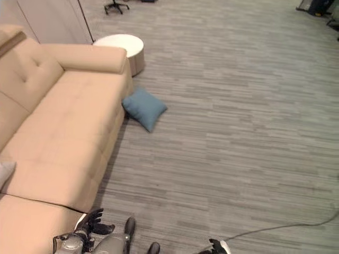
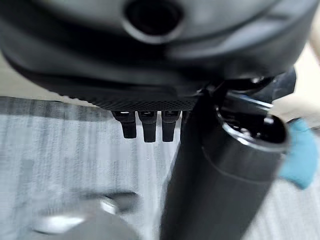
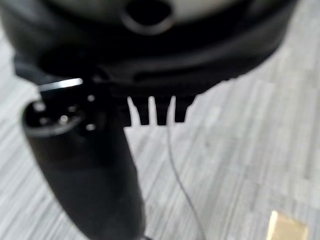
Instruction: Pick up all the scattered cushions and arrange them neatly on the sofa.
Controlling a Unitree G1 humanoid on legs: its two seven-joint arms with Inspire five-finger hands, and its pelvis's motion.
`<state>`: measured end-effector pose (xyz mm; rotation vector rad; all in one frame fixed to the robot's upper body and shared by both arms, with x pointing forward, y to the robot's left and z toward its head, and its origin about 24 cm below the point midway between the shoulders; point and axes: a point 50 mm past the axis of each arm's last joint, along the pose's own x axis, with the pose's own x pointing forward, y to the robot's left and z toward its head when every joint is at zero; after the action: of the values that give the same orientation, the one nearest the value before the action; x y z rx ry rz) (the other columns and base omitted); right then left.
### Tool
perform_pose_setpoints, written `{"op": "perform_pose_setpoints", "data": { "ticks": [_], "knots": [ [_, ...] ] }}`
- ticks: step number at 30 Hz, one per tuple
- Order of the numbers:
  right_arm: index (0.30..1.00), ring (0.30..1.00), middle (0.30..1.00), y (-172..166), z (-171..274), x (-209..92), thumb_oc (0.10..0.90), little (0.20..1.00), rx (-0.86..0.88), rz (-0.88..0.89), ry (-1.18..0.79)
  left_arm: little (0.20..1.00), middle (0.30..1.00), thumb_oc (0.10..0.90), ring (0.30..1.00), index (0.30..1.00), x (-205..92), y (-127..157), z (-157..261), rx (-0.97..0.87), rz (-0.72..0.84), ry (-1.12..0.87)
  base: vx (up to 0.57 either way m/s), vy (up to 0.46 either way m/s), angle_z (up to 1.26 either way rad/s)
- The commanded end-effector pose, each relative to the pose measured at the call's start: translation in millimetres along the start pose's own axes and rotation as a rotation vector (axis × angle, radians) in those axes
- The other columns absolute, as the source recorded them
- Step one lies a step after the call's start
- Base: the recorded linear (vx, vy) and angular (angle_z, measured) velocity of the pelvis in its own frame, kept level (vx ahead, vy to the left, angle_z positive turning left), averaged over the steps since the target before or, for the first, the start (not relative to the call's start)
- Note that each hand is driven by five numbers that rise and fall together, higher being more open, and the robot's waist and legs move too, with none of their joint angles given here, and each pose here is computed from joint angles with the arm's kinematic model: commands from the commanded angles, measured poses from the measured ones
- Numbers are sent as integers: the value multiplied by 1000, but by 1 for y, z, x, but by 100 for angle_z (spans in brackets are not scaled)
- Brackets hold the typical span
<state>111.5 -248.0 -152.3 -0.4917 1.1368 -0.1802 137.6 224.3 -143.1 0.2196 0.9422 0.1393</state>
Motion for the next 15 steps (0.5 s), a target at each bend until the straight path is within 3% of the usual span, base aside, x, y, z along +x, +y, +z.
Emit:
{"op": "perform_pose_setpoints", "data": {
  "ticks": [1,7,15],
  "knots": [
    [900,900,900,-19,-1,1,800,900,21,-72,-38,900,900,800,900,900,2,1,8,40,4,-31,183,30,-55],
    [900,900,900,-8,25,2,800,900,11,-21,-120,900,900,800,900,900,2,20,6,38,50,-21,215,65,-47],
    [900,900,900,-11,32,3,800,900,-27,-15,-142,900,900,800,900,900,2,19,3,42,45,-15,195,39,-16]
  ]
}}
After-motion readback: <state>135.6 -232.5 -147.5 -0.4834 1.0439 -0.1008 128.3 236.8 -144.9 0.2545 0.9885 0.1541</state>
